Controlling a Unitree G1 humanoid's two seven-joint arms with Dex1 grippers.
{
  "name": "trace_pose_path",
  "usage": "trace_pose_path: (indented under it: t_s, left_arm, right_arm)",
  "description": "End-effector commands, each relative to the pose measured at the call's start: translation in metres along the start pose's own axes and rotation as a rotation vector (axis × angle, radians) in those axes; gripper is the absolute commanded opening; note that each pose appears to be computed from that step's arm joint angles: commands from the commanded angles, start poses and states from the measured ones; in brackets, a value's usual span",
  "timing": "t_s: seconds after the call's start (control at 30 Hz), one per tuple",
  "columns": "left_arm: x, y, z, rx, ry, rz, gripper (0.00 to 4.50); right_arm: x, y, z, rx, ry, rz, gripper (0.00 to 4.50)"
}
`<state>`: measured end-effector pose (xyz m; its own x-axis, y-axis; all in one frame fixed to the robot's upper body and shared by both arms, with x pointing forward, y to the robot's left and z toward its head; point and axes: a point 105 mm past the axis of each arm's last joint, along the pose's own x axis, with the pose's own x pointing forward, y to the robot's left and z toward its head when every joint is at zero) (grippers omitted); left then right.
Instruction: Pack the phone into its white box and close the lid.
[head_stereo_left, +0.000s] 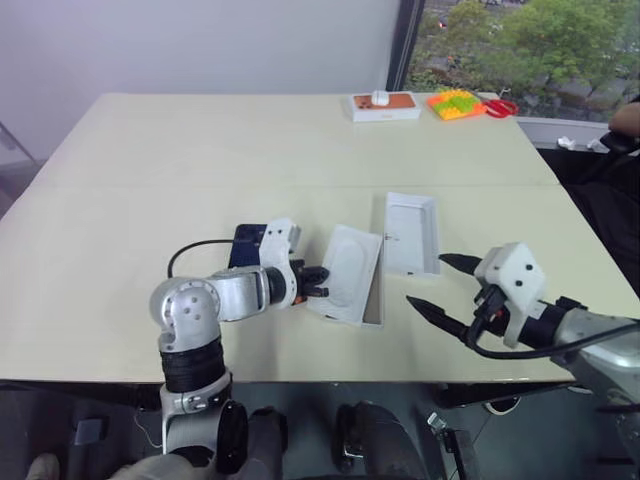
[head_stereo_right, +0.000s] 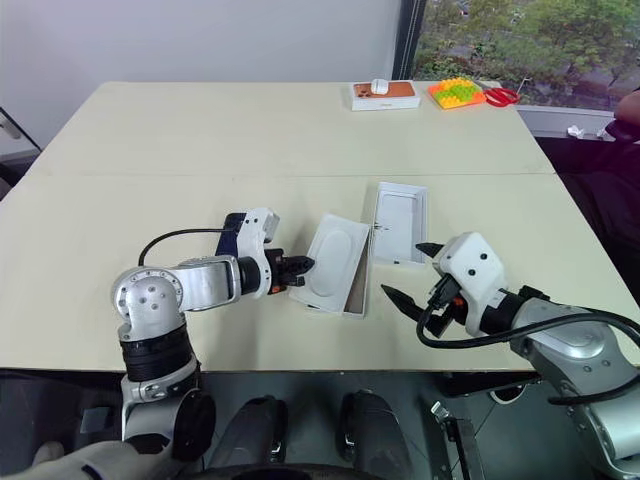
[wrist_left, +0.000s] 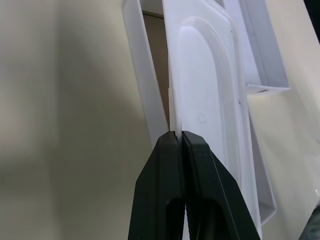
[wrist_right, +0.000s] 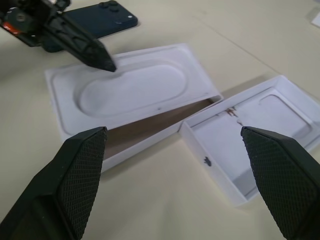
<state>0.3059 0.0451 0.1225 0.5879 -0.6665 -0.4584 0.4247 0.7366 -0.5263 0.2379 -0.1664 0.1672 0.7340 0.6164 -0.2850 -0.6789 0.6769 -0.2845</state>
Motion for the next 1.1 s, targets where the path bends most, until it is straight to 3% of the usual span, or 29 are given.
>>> trace_pose_path:
  t_s: [0.03,0.53,0.63,0.8,1.0,1.1]
  left_arm:
    - [0.001,-0.009,0.004,-0.018,-0.010,-0.040,0.03]
    - [0.005,-0.017,0.005,-0.069,-0.004,-0.063,0.03]
    - [0.005,-0.019,0.005,-0.068,-0.003,-0.072,0.85]
    - [0.001,-0.017,0.005,-0.058,0.005,-0.087,3.37]
    - [-0.020,-0.006,0.015,-0.007,-0.005,-0.130,3.37]
    - [-0.040,-0.001,0.036,0.104,-0.063,-0.126,3.37]
  right_arm:
    - [0.000,0.002,0.010,-0.042,-0.034,0.001,4.50]
    - [0.002,0.004,0.010,-0.047,-0.029,0.006,4.50]
    - [0.002,0.004,0.010,-0.048,-0.029,0.005,4.50]
    - [0.002,0.003,0.011,-0.049,-0.031,0.004,4.50]
    - [0.005,0.002,0.012,-0.031,-0.039,-0.005,4.50]
    - [0.010,0.000,0.014,-0.018,-0.051,-0.016,4.50]
